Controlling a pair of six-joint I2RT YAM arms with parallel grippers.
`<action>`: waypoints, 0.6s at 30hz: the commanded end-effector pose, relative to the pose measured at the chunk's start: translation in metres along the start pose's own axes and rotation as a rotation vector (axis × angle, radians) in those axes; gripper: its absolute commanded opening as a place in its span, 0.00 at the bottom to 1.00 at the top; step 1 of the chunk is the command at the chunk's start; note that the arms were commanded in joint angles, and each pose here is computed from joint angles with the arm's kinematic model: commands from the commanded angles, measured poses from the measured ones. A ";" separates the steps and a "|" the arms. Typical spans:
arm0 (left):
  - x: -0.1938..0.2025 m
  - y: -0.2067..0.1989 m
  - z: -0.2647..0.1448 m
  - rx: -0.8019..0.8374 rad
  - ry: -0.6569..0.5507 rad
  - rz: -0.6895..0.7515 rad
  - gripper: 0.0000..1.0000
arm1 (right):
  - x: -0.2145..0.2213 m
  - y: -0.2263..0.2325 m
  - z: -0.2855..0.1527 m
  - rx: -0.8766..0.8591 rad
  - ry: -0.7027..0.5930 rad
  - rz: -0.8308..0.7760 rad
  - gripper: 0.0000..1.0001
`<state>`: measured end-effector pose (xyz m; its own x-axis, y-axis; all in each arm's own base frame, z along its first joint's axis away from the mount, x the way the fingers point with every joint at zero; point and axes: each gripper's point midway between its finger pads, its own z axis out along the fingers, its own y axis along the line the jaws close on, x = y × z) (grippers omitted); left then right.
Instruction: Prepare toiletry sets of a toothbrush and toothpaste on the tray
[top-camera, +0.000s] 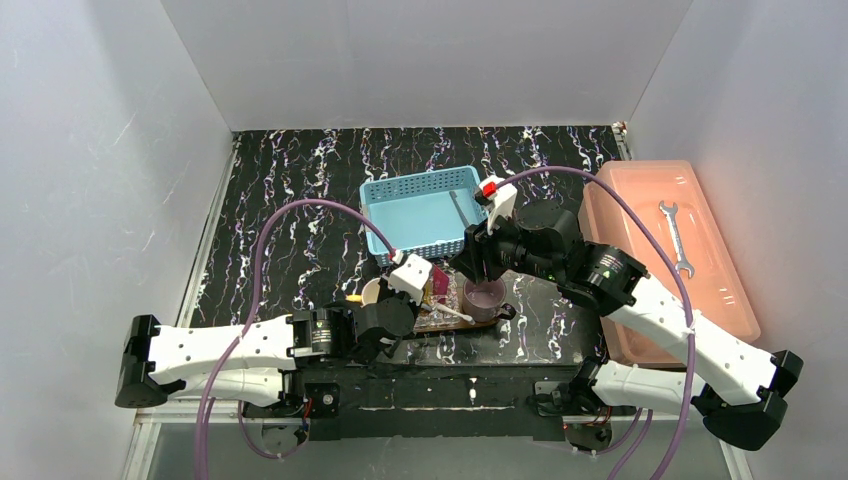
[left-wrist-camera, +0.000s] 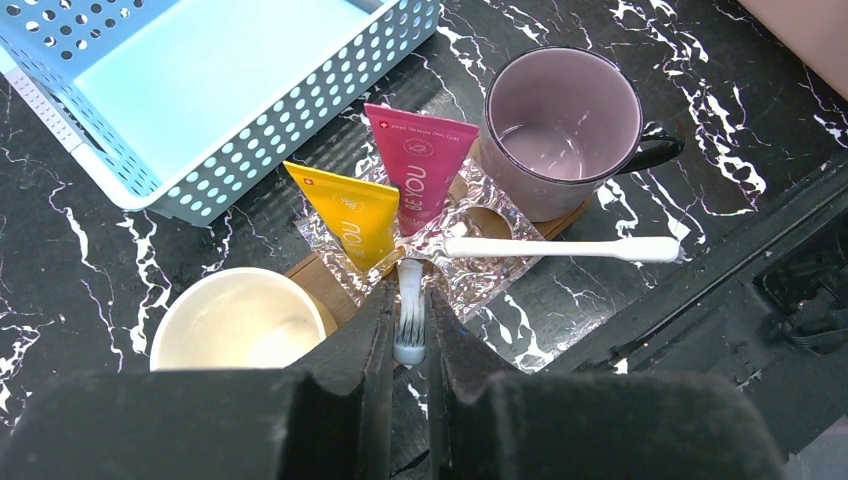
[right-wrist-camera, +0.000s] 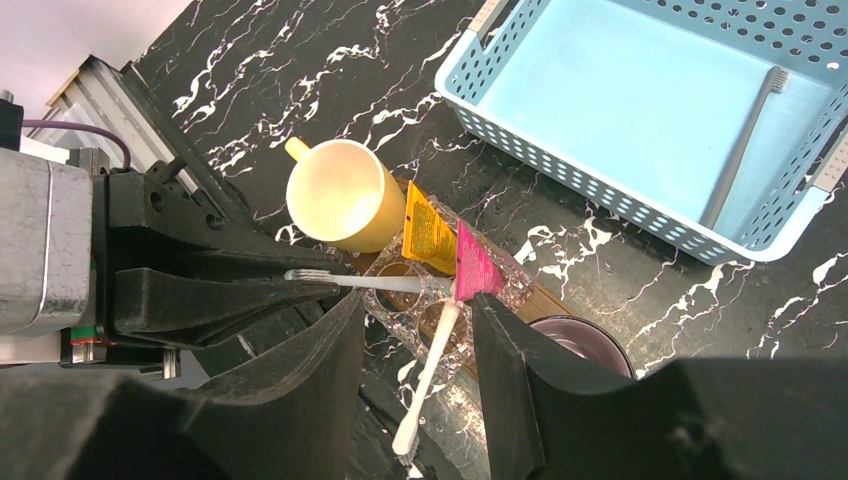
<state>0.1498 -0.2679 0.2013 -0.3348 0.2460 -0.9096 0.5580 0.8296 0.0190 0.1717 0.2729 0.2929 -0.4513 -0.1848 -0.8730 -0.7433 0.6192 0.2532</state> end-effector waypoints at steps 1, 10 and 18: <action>-0.003 0.005 0.001 -0.036 -0.030 -0.012 0.00 | -0.005 -0.001 0.003 0.006 -0.034 0.006 0.52; 0.000 0.000 0.006 -0.031 -0.012 0.010 0.00 | -0.003 -0.002 0.003 0.010 -0.032 0.008 0.54; -0.004 -0.003 0.003 -0.005 -0.015 0.006 0.20 | -0.002 -0.003 0.003 0.010 -0.030 0.009 0.56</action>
<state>0.1518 -0.2732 0.1967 -0.3259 0.2578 -0.9096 0.5591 0.8284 0.0345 0.1710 0.2719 0.2806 -0.4665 -0.2032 -0.8609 -0.7380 0.6259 0.2523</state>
